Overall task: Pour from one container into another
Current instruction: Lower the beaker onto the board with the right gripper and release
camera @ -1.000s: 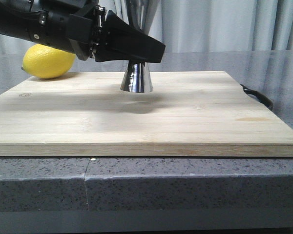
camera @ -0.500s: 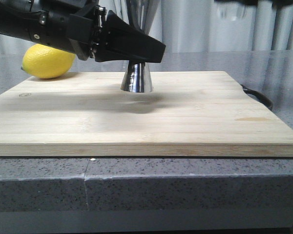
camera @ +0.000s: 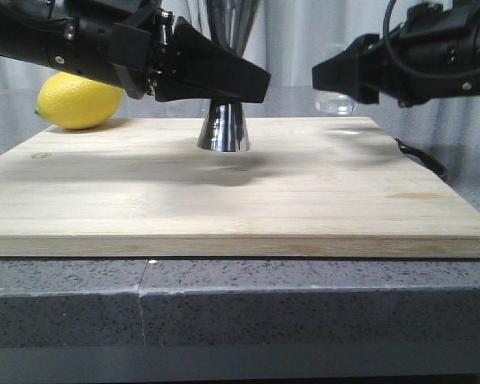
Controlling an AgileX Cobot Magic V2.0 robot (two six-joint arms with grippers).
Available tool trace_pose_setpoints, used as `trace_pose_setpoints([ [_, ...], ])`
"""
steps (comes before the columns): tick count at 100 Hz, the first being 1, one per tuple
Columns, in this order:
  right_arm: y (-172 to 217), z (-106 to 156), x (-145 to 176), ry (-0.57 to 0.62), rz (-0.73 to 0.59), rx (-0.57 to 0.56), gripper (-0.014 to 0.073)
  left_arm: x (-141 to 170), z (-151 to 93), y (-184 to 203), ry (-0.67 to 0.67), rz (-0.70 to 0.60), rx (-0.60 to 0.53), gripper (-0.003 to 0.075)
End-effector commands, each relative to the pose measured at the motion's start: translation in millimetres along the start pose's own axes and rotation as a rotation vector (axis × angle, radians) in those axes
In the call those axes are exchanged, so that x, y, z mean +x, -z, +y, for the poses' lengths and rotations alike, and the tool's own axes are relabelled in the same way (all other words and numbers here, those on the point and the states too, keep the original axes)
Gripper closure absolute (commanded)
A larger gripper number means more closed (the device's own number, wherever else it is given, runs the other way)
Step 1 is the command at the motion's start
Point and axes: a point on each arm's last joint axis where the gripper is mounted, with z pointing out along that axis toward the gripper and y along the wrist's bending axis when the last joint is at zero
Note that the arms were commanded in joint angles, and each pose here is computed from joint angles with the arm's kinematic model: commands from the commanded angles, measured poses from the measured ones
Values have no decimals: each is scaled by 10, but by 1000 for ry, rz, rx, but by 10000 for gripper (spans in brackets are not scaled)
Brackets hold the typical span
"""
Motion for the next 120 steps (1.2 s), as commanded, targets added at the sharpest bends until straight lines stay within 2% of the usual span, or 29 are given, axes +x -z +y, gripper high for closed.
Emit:
trace_pose_setpoints([
  [1, -3, -9, -183, 36, -139, -21, 366, -358, -177, 59, -51, -139, 84, 739],
  [21, -55, -8, -91, 20, -150, -41, 366, -358, -177, 59, -51, -139, 84, 739],
  [64, -67, 7, -54, 70, -133, -58, 363, -358, -177, 59, -51, -139, 84, 739],
  [71, -67, 7, -54, 73, -133, -58, 319, -358, -177, 59, -51, -139, 84, 739],
  [83, -67, 5, -54, 72, -133, -56, 151, -358, -177, 59, -51, -139, 84, 739],
  [93, -67, -2, -57, 65, -136, -48, 59, -358, -177, 59, -51, -139, 84, 739],
  [102, -67, -5, -58, 63, -137, -46, 33, -358, -177, 59, -51, -139, 84, 739],
  [120, -37, 0, -125, 74, -147, -40, 32, -358, -177, 59, -59, -140, 83, 739],
])
